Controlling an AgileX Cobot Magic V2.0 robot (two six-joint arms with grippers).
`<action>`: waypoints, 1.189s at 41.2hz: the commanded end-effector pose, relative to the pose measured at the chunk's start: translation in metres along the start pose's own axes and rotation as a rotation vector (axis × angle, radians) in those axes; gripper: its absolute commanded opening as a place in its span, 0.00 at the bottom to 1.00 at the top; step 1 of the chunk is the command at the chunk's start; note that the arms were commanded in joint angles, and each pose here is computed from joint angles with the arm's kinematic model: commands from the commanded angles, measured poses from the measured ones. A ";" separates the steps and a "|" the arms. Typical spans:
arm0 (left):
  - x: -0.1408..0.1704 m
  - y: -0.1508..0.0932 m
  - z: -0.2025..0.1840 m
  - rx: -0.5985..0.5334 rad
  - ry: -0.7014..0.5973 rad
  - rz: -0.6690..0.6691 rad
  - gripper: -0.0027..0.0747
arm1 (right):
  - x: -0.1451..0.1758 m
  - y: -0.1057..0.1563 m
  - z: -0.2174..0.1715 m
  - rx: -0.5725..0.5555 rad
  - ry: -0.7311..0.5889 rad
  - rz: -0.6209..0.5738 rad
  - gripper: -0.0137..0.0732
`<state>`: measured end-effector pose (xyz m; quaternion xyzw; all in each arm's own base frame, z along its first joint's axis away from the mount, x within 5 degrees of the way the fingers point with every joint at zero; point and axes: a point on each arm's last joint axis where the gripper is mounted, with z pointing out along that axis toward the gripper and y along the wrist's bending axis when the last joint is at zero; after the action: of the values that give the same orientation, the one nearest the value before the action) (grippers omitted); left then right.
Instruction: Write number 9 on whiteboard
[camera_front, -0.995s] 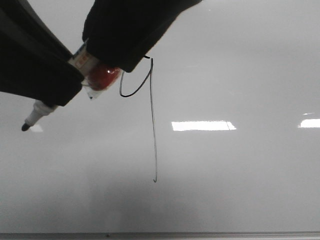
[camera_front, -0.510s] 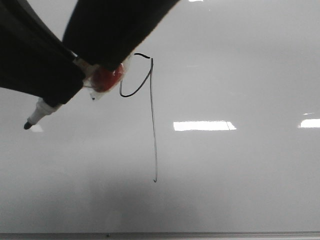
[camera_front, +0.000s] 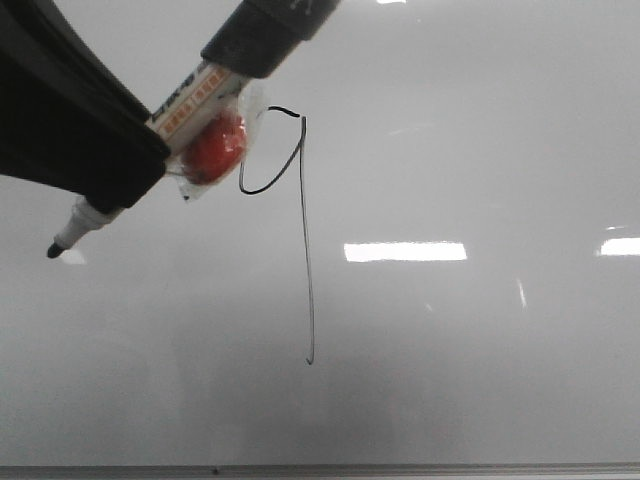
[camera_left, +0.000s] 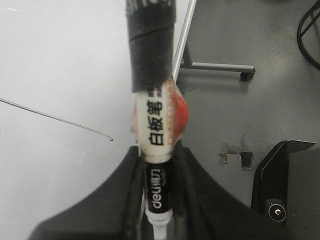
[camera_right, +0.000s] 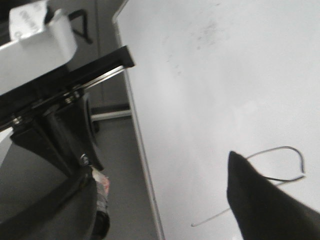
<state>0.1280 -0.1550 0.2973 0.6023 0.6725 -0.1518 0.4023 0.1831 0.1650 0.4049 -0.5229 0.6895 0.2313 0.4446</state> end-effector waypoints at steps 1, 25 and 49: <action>-0.014 0.006 -0.007 -0.051 -0.075 -0.011 0.01 | -0.007 -0.002 -0.030 0.118 -0.116 0.063 0.80; 0.023 0.065 -0.033 -0.390 -0.106 -0.597 0.01 | 0.129 0.076 -0.084 0.444 -0.319 0.342 0.09; 0.141 0.142 -0.031 -0.880 0.045 -0.960 0.01 | 0.147 0.089 -0.089 0.483 -0.375 0.321 0.09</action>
<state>0.2437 -0.0099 0.2453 0.0456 0.8985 -0.0326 0.4354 0.0569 0.0529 0.2977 -0.2656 0.7215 0.2190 0.6008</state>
